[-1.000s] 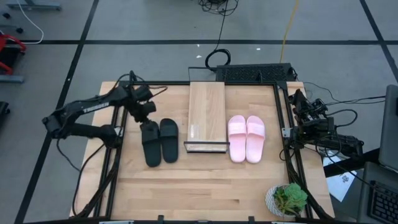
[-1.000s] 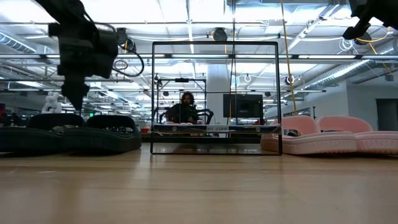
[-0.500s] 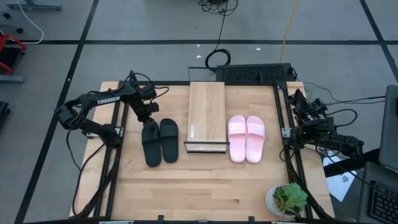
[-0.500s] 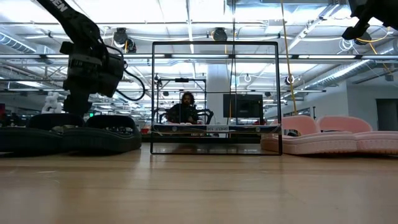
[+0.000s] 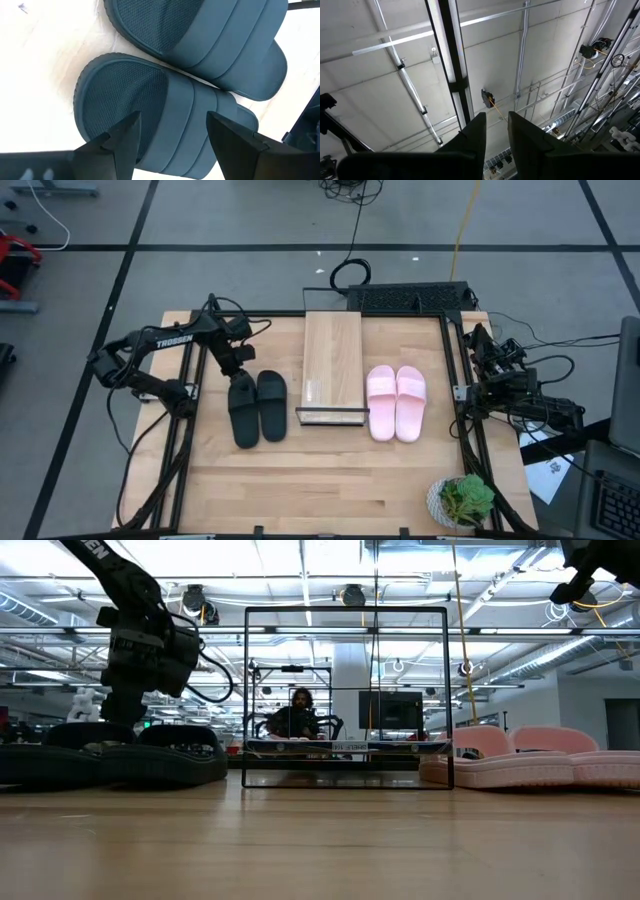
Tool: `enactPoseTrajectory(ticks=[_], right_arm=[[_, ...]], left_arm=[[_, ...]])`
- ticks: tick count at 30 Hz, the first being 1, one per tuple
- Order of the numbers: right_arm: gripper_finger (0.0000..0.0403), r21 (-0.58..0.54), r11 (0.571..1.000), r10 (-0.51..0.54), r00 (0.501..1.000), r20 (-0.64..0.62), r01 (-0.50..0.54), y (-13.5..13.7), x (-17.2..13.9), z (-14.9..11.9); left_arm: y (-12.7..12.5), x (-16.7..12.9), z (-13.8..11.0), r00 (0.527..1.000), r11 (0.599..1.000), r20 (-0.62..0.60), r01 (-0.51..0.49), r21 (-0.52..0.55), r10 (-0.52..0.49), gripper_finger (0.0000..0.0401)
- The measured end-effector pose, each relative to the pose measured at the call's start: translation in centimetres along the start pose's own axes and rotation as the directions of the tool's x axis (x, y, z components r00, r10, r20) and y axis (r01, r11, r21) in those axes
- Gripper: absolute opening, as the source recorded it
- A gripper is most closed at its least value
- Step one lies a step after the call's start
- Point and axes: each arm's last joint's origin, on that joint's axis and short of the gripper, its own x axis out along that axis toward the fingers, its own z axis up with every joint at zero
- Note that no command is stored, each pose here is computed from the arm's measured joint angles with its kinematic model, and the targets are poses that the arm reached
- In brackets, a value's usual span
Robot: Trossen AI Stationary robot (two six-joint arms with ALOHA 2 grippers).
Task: Pick and place slides into the shelf
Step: Put the left black slide on the shelf
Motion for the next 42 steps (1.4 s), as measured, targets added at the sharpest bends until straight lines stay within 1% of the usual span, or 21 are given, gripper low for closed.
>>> enactPoseTrajectory(ticks=[6,13,15,18,21,23,26,37,38,42], right_arm=[[0.0073,0.000,1.000,0.000,1.000,0.000,0.000,0.0,0.0,0.0],[0.0073,0.000,1.000,0.000,1.000,0.000,0.000,0.0,0.0,0.0],[0.0073,0.000,1.000,0.000,1.000,-0.001,0.000,0.0,0.0,0.0],[0.0073,0.000,1.000,0.000,1.000,-0.001,0.000,0.0,0.0,0.0],[0.0073,0.000,1.000,0.000,1.000,-0.001,0.000,0.0,0.0,0.0],[0.0073,0.000,1.000,0.001,1.000,-0.001,-0.001,0.0,0.0,0.0],[0.0073,0.000,1.000,0.000,1.000,0.000,0.000,0.0,0.0,0.0],[0.0073,0.009,1.000,0.001,1.000,-0.001,-0.001,0.0,0.0,0.0],[0.0073,0.010,1.000,0.000,1.000,-0.001,0.000,0.0,0.0,0.0],[0.0073,0.010,1.000,0.000,1.000,-0.001,0.000,0.0,0.0,0.0]], left_arm=[[0.0,0.4,0.1,1.000,1.000,-0.020,0.001,0.001,-0.001,0.0223],[0.0,2.4,0.8,0.991,1.000,-0.130,0.012,-0.004,-0.013,0.0223],[0.1,2.8,0.9,0.988,1.000,-0.148,0.031,-0.003,-0.031,0.0223],[-0.1,3.0,0.9,0.983,0.995,-0.157,0.094,0.009,-0.092,0.0223],[-0.2,3.1,0.8,0.981,0.993,-0.159,0.115,0.017,-0.111,0.0216],[-0.3,3.2,0.8,0.980,0.992,-0.160,0.123,0.024,-0.118,0.0201],[-0.3,3.2,0.8,0.979,0.991,-0.160,0.132,0.029,-0.125,0.0168],[-0.3,3.1,0.8,0.976,0.988,-0.161,0.154,0.028,-0.148,0.0015],[-0.3,3.1,0.8,0.976,0.988,-0.161,0.154,0.027,-0.147,0.0009],[-0.4,3.1,0.7,0.975,0.988,-0.166,0.153,0.025,-0.147,0.0007]])
